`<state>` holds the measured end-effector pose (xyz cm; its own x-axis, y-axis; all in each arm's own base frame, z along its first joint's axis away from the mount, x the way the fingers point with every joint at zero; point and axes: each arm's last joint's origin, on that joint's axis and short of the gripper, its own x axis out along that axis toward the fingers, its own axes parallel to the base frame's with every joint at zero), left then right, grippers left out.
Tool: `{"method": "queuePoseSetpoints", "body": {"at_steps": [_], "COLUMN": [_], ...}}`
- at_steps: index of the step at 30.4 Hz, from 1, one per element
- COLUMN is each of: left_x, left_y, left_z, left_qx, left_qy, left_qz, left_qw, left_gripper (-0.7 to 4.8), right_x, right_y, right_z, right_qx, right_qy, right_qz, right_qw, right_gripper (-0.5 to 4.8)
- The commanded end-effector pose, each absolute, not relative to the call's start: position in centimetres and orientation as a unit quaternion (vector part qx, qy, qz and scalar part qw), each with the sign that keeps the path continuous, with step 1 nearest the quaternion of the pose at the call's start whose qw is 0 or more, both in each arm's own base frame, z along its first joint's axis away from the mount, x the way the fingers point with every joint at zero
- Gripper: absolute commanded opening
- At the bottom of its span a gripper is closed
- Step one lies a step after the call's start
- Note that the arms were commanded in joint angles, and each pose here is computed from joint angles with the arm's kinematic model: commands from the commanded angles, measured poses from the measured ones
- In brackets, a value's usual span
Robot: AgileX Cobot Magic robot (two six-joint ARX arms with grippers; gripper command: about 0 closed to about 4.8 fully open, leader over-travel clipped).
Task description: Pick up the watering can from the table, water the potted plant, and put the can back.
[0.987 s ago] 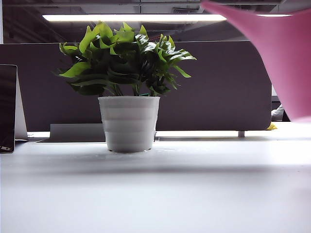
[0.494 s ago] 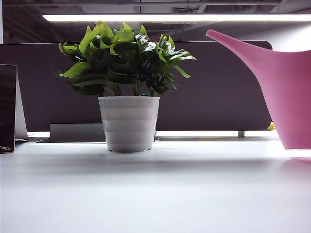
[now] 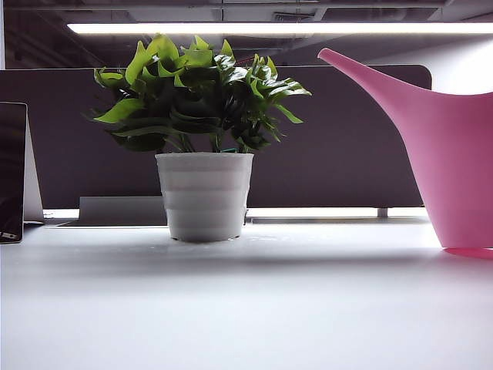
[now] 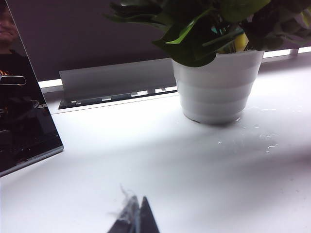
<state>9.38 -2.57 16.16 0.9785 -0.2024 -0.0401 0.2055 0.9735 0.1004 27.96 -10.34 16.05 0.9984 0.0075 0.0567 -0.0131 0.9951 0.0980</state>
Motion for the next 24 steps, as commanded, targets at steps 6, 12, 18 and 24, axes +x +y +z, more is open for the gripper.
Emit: {"method": "queuePoseSetpoints", "body": {"at_steps": [6, 12, 18, 24], "left_x": [9.4, 9.4, 9.4, 9.4], "left_y": [-2.6, -2.6, -2.6, -2.6], "left_z": [16.2, 16.2, 16.2, 16.2], "left_qx": [0.052, 0.052, 0.052, 0.052], "left_qy": [0.012, 0.012, 0.012, 0.012], "left_qz": [-0.103, -0.103, -0.103, -0.103], "left_qw": [0.993, 0.993, 0.993, 0.993], "left_gripper": [-0.05, -0.05, -0.05, -0.05], "right_x": [28.0, 28.0, 27.4, 24.5], "right_y": [-10.2, -10.2, -10.0, -9.0], "right_z": [16.7, 16.6, 16.1, 15.4], "right_qx": [0.047, 0.049, 0.068, 0.082], "right_qy": [-0.05, -0.045, -0.034, -0.019], "right_qz": [0.024, 0.033, 0.032, -0.003], "right_qw": [0.997, 0.997, 0.997, 0.996], "right_gripper": [1.9, 2.34, 2.34, 2.35]}}
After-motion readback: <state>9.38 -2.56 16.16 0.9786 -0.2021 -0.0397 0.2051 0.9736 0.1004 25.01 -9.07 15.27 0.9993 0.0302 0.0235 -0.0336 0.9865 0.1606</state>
